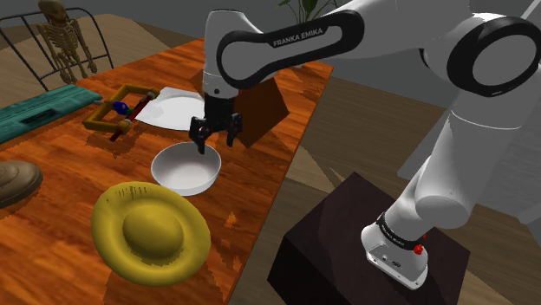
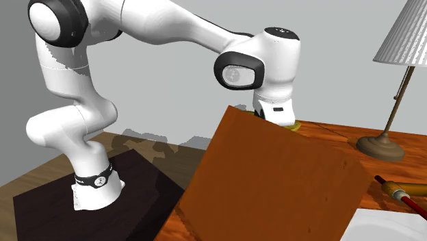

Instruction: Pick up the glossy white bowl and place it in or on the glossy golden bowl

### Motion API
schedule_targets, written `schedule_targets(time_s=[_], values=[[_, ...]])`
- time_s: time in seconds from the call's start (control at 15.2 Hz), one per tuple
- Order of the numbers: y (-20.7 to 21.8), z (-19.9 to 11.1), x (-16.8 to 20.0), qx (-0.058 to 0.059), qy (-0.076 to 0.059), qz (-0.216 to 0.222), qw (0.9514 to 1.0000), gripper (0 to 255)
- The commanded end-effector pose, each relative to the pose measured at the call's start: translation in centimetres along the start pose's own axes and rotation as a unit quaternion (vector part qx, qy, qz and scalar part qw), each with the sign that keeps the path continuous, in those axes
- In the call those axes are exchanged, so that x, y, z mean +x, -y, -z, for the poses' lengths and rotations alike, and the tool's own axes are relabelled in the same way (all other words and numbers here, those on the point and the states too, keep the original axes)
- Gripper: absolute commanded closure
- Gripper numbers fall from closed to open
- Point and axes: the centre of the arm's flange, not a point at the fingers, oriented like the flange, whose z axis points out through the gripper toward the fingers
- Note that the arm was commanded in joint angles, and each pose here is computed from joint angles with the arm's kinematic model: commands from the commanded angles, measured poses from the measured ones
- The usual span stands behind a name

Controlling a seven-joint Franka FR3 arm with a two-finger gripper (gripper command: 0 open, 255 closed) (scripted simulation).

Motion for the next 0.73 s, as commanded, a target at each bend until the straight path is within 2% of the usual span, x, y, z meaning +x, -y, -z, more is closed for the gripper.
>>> schedule_targets(time_s=[0.0,0.2,0.66], values=[[-0.4,-1.5,0.3,-0.002,0.003,-0.004,1.0000,0],[-0.4,-3.3,0.3,-0.002,0.003,-0.004,1.0000,0],[-0.4,-3.3,0.3,-0.002,0.003,-0.004,1.0000,0]])
